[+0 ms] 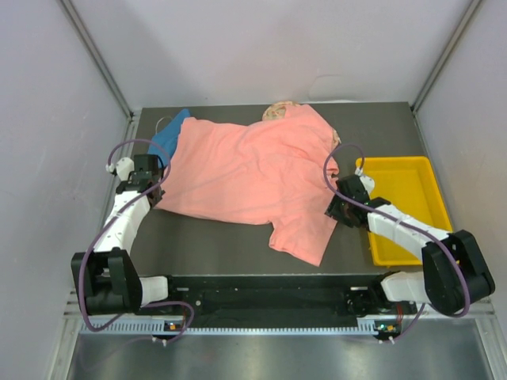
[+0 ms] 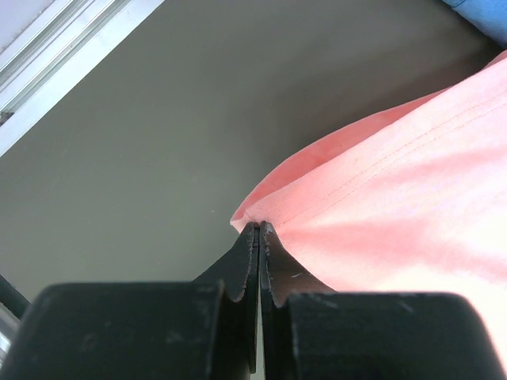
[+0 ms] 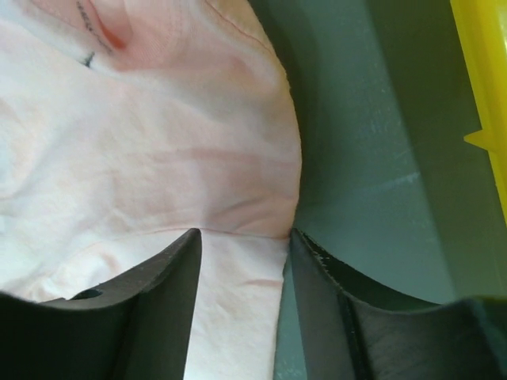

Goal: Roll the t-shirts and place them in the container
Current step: Flatten out the T-shirt at the center of the board.

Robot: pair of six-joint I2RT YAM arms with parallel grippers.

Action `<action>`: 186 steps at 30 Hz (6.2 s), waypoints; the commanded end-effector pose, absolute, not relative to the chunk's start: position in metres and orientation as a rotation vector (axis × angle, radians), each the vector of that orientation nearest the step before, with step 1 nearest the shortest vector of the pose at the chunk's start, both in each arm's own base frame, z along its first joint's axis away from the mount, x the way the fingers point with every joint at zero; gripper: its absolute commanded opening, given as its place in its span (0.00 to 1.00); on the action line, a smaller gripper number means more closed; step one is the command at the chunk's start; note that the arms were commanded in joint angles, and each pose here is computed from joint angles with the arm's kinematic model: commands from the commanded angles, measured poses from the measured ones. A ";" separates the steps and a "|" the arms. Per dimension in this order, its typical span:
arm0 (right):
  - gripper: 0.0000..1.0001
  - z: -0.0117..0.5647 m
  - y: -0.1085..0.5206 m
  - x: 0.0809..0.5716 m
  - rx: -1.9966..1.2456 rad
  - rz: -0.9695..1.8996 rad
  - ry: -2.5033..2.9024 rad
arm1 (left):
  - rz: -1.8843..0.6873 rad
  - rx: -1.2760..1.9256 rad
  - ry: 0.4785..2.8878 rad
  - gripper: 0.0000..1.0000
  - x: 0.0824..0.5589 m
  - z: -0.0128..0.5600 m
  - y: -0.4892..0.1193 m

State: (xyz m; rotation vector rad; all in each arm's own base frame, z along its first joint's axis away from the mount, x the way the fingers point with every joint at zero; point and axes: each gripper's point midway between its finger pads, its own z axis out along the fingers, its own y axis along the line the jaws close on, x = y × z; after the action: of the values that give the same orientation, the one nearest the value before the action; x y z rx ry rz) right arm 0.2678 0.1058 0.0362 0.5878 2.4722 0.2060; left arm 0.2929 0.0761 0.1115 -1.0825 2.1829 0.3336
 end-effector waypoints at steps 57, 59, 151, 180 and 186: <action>0.00 0.507 0.066 0.234 0.340 0.528 1.630 | -0.620 -0.750 1.773 0.00 0.297 0.385 -0.031; 0.00 0.485 0.068 0.241 0.344 0.514 1.673 | -0.725 -0.727 1.920 0.00 0.288 0.312 -0.059; 0.00 0.576 0.021 0.209 0.525 0.487 1.346 | -0.304 -0.512 1.538 0.00 0.242 0.464 -0.106; 0.00 0.550 0.070 0.346 0.563 0.601 1.427 | -0.182 -0.479 1.364 0.00 0.408 0.564 -0.057; 0.00 0.583 0.083 0.393 0.534 0.674 1.360 | -0.381 -0.549 1.267 0.00 0.487 0.587 -0.006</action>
State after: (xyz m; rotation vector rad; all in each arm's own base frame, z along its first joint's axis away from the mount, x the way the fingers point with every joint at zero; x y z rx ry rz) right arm 0.3955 0.0833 0.4918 0.5903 1.6181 0.5317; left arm 0.4796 -0.0055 0.5332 -0.5739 1.3829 -0.0306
